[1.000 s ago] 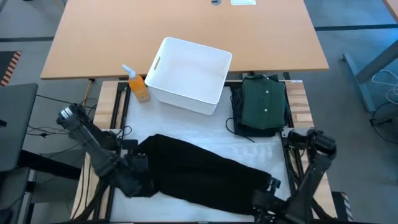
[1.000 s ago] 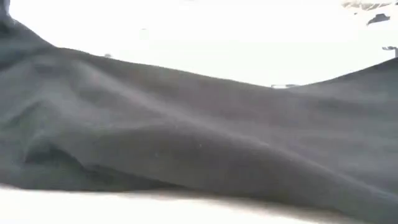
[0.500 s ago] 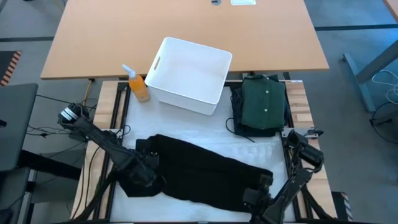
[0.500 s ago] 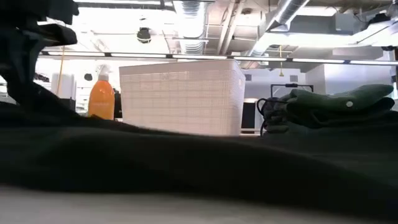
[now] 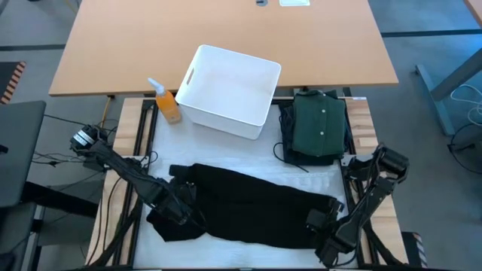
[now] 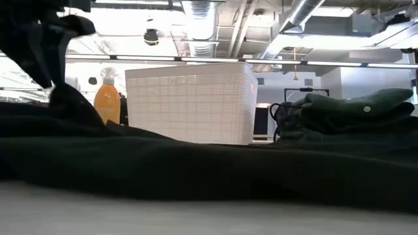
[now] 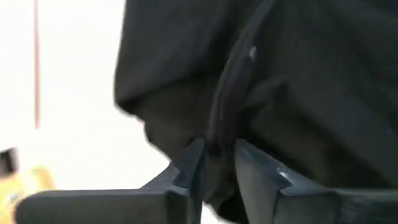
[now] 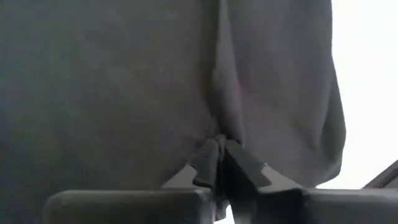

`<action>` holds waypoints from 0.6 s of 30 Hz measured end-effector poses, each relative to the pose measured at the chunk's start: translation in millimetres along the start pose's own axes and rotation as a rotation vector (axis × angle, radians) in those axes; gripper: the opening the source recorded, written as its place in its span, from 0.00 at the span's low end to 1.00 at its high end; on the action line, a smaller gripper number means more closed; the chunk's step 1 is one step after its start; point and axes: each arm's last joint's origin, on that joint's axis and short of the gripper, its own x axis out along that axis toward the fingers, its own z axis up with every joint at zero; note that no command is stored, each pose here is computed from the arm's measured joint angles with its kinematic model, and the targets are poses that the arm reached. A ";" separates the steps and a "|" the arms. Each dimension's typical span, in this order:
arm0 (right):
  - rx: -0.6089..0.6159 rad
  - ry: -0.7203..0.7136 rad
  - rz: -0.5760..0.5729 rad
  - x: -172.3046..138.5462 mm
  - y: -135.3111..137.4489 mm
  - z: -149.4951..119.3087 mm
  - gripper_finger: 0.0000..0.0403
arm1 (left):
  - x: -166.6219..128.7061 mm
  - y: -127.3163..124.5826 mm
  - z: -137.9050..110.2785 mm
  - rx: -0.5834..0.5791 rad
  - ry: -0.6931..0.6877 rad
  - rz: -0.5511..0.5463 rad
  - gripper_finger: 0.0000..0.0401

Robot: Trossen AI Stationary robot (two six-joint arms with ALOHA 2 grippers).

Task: Fold laundry
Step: Fold the black shirt

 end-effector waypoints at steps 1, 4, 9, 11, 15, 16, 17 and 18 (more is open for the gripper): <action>0.007 0.005 0.005 -2.8 -2.6 2.2 0.15 | -4.6 2.8 -0.6 -0.014 0.022 0.019 0.21; 0.023 0.016 0.020 -13.0 -12.4 7.0 0.22 | -23.0 12.4 -1.0 -0.069 0.087 0.066 0.29; 0.039 0.026 0.079 -31.1 -27.1 10.2 0.33 | -51.7 19.2 -1.9 -0.193 0.147 0.025 0.37; 0.052 0.023 0.129 -42.0 -30.4 12.2 0.37 | -56.1 13.0 -5.5 -0.244 0.179 -0.084 0.37; 0.073 0.009 0.223 -64.4 -37.1 16.5 0.40 | -52.4 -9.9 -17.0 -0.245 0.255 -0.293 0.37; 0.081 -0.017 0.244 -69.1 -38.6 18.0 0.40 | -50.2 -16.3 -19.7 -0.236 0.266 -0.332 0.37; 0.090 -0.065 0.263 -72.2 -39.3 19.5 0.40 | -47.3 -21.8 -22.6 -0.224 0.269 -0.356 0.37; 0.104 -0.131 0.290 -74.4 -37.9 21.6 0.40 | -43.7 -26.7 -25.3 -0.213 0.260 -0.369 0.37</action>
